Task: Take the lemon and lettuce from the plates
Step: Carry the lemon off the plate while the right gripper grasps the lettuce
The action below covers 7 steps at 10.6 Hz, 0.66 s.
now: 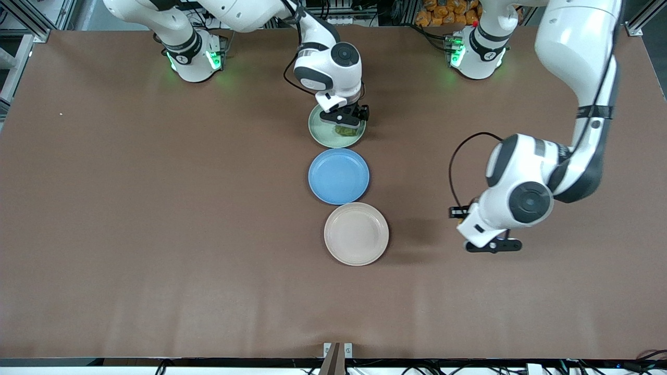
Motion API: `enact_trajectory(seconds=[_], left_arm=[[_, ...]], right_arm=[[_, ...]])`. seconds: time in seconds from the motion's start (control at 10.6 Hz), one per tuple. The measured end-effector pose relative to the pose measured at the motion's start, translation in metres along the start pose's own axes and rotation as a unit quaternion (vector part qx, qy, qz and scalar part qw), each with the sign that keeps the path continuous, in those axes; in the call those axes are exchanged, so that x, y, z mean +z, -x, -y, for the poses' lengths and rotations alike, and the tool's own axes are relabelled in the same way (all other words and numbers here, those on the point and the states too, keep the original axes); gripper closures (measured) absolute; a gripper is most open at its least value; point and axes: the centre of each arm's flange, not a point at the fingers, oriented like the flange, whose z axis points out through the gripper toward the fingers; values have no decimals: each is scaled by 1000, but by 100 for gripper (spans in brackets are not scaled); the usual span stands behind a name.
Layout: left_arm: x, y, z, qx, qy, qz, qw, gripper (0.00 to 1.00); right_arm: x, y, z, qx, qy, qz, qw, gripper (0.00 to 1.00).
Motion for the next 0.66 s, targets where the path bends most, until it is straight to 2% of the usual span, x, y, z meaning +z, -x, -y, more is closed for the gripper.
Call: enact_trajectory(seconds=[0.09,0.28,0.47,0.66], left_arm=[[9,-5,27,6,5,2,1000,37],[40,-5,44,9,13,-6,1000,37],[76,-1,47,7,18,-10,1000,37],[104,5,53,4,22,-7,1000,37]], right_arm=[[3,0,0,-4,1,-3,1000,2],[3,-2,0,-9,2,-10,1000,31],[3,-7,-1,-10,3,-13,1000,55],[1,-9,0,-34,6,-16,999,87]])
